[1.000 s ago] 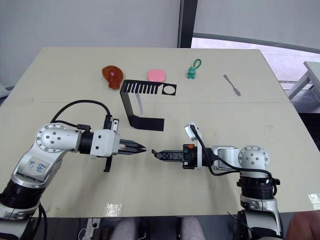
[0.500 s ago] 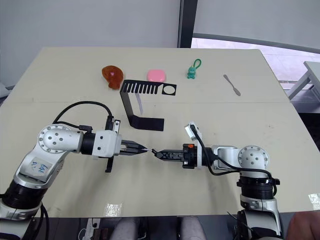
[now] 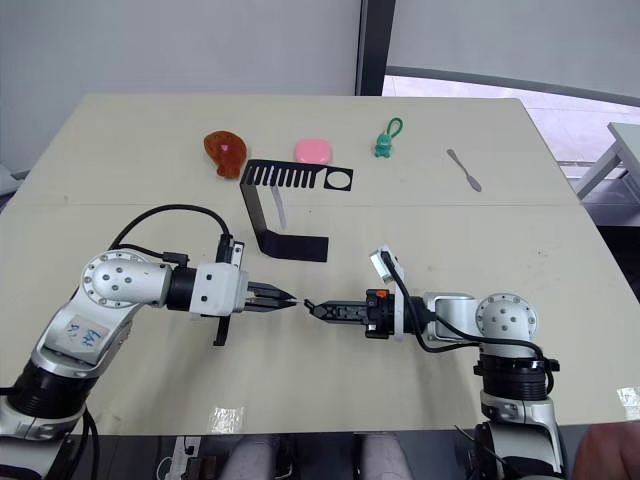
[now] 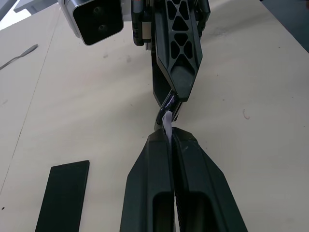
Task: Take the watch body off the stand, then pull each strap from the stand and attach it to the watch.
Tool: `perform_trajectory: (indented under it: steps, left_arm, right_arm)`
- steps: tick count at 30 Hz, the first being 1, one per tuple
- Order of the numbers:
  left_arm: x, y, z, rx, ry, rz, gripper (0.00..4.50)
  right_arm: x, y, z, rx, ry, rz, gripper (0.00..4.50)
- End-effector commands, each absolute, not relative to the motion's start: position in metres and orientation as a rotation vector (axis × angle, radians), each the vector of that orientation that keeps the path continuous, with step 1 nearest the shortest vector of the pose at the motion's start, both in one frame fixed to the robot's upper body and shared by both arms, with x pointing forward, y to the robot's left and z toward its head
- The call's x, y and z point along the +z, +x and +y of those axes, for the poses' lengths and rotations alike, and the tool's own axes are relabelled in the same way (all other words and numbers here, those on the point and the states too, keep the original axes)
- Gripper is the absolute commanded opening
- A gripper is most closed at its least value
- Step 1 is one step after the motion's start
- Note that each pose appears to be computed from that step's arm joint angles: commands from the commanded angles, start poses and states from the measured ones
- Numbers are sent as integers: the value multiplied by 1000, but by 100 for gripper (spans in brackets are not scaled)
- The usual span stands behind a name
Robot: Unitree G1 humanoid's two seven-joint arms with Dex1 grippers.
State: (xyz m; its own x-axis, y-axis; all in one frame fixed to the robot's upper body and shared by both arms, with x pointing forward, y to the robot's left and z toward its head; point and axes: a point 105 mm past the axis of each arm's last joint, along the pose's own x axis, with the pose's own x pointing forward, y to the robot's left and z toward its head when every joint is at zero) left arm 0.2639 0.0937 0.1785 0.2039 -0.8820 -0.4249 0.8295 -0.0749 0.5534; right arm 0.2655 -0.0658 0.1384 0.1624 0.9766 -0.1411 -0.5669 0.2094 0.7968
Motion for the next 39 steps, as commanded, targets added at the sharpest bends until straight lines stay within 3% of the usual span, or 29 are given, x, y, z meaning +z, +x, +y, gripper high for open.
perform_trajectory:
  steps: [1, 39]
  left_arm:
    - [184, 265, 90, -1406, 854, -107, 0]
    - [178, 262, 62, -1490, 996, -95, 0]
  right_arm:
    - [148, 261, -62, 1272, 660, 713, 151]
    - [152, 263, -58, 1298, 657, 734, 151]
